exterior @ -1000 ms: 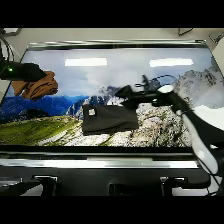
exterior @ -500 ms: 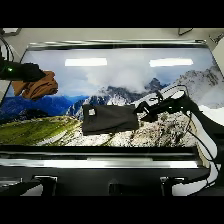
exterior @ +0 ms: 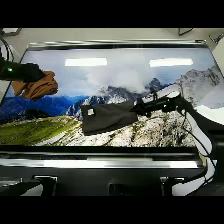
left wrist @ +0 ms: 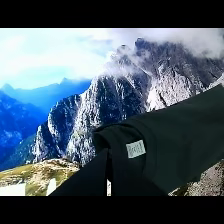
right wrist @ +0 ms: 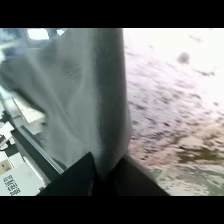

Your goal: Fold the clothes and pants, and hang the long-sleeved shirts on hangers.

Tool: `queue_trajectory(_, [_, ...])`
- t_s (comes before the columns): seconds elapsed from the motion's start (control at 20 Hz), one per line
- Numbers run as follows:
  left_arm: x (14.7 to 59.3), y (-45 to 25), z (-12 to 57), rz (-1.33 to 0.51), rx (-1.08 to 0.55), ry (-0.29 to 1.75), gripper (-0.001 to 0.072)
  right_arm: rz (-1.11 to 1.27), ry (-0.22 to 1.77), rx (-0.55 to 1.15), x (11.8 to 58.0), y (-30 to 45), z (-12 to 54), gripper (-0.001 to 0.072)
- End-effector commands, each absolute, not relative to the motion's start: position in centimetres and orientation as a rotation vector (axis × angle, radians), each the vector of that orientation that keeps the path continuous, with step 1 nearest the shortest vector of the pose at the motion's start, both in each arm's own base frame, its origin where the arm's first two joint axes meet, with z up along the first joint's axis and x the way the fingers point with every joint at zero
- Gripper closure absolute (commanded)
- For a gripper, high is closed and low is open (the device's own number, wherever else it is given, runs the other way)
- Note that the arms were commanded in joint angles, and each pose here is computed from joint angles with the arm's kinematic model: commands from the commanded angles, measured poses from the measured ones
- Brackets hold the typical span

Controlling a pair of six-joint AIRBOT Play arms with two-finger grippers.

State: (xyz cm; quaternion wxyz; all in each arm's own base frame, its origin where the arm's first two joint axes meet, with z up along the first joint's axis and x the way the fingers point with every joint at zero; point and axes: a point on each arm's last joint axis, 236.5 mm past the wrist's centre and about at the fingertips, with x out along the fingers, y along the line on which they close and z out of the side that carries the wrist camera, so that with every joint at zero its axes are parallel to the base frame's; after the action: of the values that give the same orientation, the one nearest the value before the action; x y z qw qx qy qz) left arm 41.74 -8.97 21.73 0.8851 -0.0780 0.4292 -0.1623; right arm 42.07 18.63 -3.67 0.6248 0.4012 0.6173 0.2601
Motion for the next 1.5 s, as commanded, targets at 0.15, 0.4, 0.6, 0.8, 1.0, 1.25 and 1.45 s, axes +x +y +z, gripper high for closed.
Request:
queue_trajectory(0.15, [41.7,-8.9,21.8,-0.336,-0.163,0.892,0.0685,0.616,1.060,0.884,45.7,9.5,13.5,0.0666])
queue_trajectory(0.4, [41.7,-8.9,21.8,-0.337,-0.163,0.892,0.0684,0.283,0.838,0.879,44.1,-3.6,20.2,0.0666])
queue_trajectory(0.6, [41.7,-8.9,21.8,-0.337,-0.162,0.892,0.0685,0.027,0.708,0.977,40.9,-13.5,21.8,0.0666])
queue_trajectory(0.8, [41.7,-8.9,21.8,-0.338,-0.159,0.891,0.0685,-0.177,0.573,1.121,38.2,-21.2,22.5,0.0667])
queue_trajectory(1.0, [41.7,-8.9,21.8,-0.338,-0.160,0.891,0.0685,-0.276,0.469,1.168,37.2,-25.1,23.1,0.0667])
queue_trajectory(1.25, [41.7,-8.9,21.8,-0.338,-0.160,0.891,0.0684,-0.339,0.333,1.163,37.9,-28.0,24.6,0.0667])
queue_trajectory(1.45, [41.8,-8.9,21.8,-0.337,-0.161,0.888,0.0684,-0.376,0.377,1.135,37.3,-28.2,23.5,0.0667])
